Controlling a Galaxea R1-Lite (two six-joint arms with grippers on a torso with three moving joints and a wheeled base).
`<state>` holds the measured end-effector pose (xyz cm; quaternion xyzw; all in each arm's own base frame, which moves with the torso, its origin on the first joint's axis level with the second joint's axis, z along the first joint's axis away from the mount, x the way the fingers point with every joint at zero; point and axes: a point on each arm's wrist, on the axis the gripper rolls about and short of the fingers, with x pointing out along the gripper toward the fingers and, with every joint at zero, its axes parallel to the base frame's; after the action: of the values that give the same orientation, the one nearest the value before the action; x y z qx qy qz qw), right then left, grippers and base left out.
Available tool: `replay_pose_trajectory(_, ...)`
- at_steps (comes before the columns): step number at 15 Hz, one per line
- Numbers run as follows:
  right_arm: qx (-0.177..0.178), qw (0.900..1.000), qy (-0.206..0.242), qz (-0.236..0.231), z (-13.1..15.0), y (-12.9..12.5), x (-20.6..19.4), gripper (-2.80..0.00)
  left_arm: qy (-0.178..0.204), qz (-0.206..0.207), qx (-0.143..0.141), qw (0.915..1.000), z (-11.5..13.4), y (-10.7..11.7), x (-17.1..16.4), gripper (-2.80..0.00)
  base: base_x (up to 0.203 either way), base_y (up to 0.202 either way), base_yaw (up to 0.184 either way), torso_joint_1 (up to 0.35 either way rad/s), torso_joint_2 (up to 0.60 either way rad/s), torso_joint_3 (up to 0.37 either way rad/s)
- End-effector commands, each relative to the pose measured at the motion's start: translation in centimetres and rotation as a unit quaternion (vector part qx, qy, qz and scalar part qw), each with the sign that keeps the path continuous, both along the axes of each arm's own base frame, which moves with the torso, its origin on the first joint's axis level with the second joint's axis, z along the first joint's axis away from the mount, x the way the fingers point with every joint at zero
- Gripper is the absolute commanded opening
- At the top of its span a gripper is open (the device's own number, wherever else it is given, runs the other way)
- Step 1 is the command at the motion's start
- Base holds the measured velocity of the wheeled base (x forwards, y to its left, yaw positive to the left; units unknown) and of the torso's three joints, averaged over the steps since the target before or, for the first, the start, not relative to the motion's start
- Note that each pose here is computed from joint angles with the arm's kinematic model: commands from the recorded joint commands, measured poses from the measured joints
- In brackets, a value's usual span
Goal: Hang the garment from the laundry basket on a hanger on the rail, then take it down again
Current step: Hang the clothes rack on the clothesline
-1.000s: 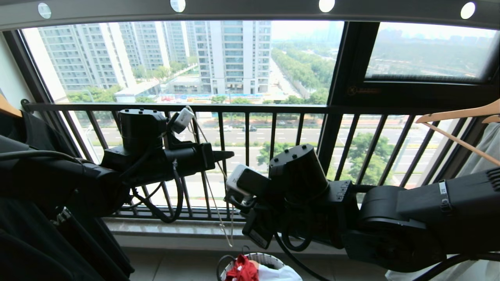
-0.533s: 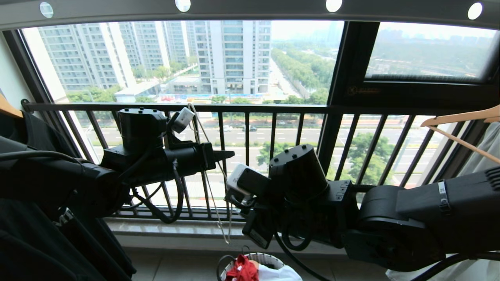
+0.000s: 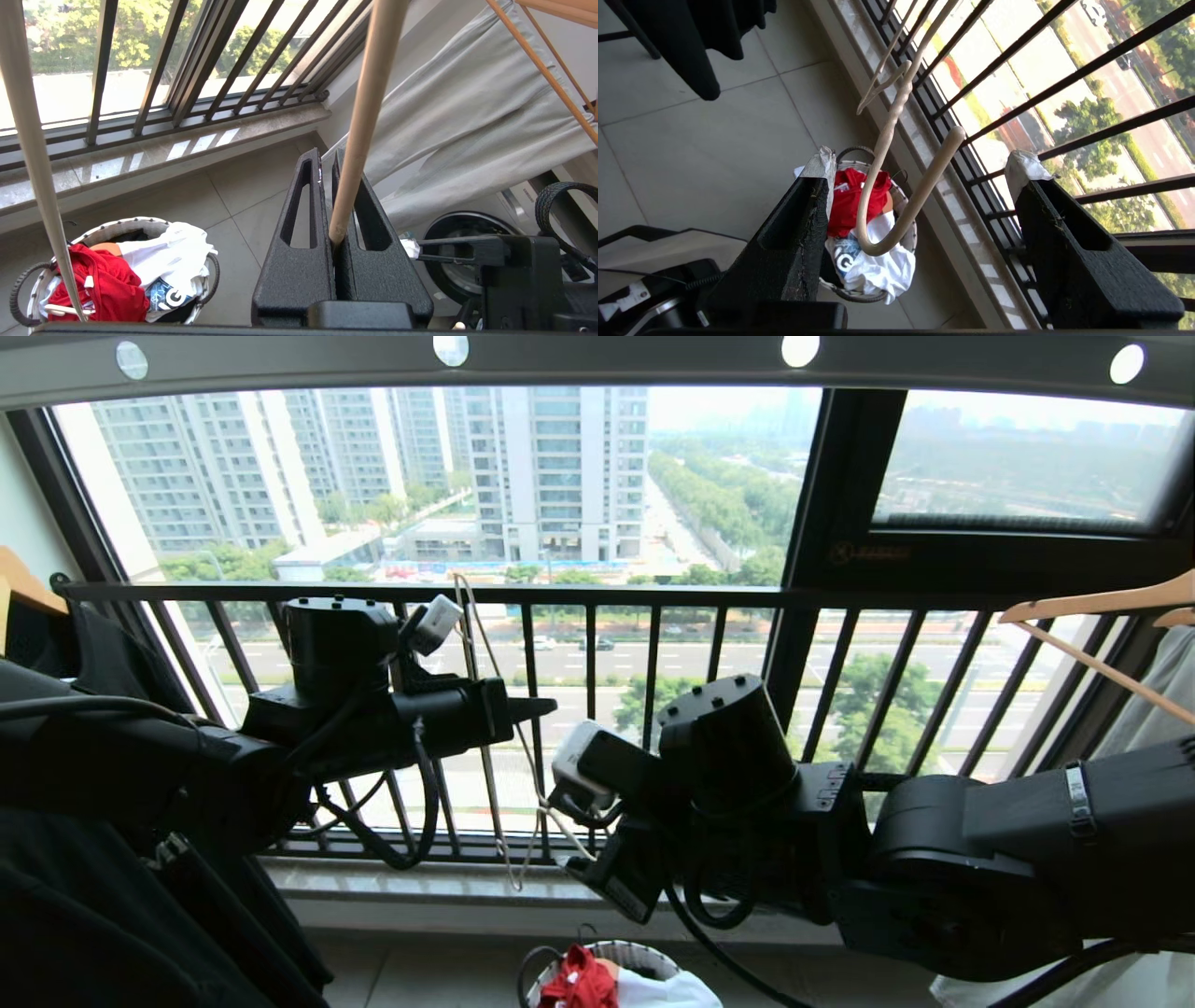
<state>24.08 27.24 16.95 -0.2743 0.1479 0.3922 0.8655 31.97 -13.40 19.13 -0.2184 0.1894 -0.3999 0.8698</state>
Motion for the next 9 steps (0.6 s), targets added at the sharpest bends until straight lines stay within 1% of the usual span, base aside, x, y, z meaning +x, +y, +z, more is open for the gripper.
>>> replay_pose_trajectory(1,0.000,1.000,-0.001,-0.009,0.2,-0.8,0.2,0.00,-0.001,-0.001,-0.003,1.0000,0.1,0.0,0.0,-2.80,0.000,0.000,0.000,0.000,0.00,0.000)
replay_pose_trajectory(2,-0.001,1.000,0.002,-0.017,0.1,-1.5,0.3,0.00,-0.002,0.000,-0.004,1.0000,0.2,0.0,0.1,-2.80,0.000,0.000,0.000,0.000,0.00,0.000)
replay_pose_trajectory(4,0.016,0.999,0.015,-0.037,0.5,-2.7,0.0,0.00,0.000,0.005,-0.009,0.9999,0.4,0.2,0.2,-2.80,0.000,0.000,0.000,0.000,0.00,0.000)
replay_pose_trajectory(8,0.038,0.996,0.035,-0.074,1.1,-6.3,-1.3,0.00,0.031,0.020,-0.055,0.9978,1.4,0.5,1.0,-2.80,0.000,0.000,0.000,0.000,0.00,0.000)
replay_pose_trajectory(9,0.047,0.995,0.040,-0.081,1.1,-7.1,-1.7,-2.80,0.038,0.023,-0.066,0.9968,1.6,0.5,1.2,-2.80,0.000,0.000,0.000,0.000,0.00,0.000)
